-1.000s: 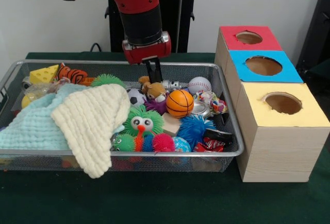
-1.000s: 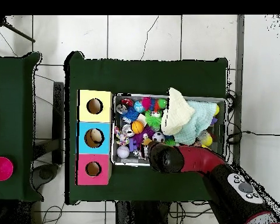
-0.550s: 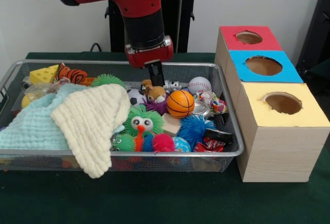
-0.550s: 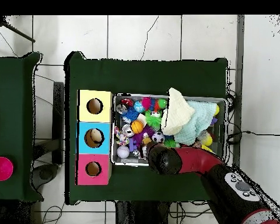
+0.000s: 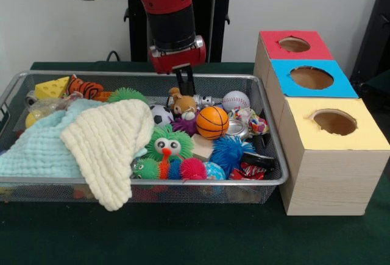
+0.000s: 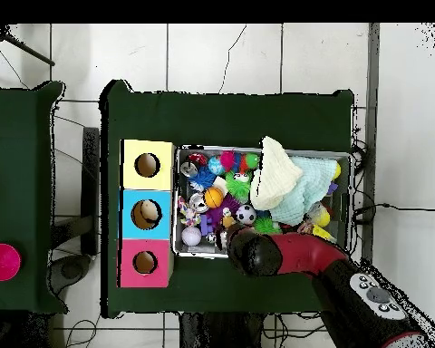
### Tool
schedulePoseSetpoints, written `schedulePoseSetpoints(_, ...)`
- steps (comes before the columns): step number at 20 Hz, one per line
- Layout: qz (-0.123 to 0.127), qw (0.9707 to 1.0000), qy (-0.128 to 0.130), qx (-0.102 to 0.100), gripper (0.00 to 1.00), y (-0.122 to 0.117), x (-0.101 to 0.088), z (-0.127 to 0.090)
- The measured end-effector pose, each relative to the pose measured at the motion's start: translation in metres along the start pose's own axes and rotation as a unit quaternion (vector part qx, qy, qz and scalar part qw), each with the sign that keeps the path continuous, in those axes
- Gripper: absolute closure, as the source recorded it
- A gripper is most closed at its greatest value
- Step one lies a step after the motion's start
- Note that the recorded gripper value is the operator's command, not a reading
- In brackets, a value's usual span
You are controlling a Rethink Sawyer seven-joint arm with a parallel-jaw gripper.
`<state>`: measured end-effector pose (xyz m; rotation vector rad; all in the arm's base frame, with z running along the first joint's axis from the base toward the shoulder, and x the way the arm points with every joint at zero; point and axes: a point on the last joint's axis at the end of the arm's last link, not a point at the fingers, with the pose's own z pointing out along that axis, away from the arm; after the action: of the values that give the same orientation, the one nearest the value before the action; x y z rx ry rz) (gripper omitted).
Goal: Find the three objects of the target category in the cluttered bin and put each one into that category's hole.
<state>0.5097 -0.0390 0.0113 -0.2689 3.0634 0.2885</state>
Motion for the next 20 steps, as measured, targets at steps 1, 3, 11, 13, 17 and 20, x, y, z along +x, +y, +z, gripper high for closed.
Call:
schedulePoseSetpoints(1,0.000,1.0000,-0.001,0.004,1.00,0.002,0.001,-0.011)
schedulePoseSetpoints(3,0.002,0.9999,-0.004,0.011,1.00,0.005,0.002,-0.025)
schedulePoseSetpoints(11,0.007,0.9982,-0.022,0.055,1.00,0.027,-0.020,-0.104)
schedulePoseSetpoints(13,0.005,0.9974,-0.026,0.067,1.00,0.036,-0.029,-0.124)
schedulePoseSetpoints(17,0.001,0.9963,-0.035,0.078,1.00,0.048,-0.038,-0.143)
schedulePoseSetpoints(20,-0.001,0.9960,-0.038,0.081,1.00,0.053,-0.039,-0.148)
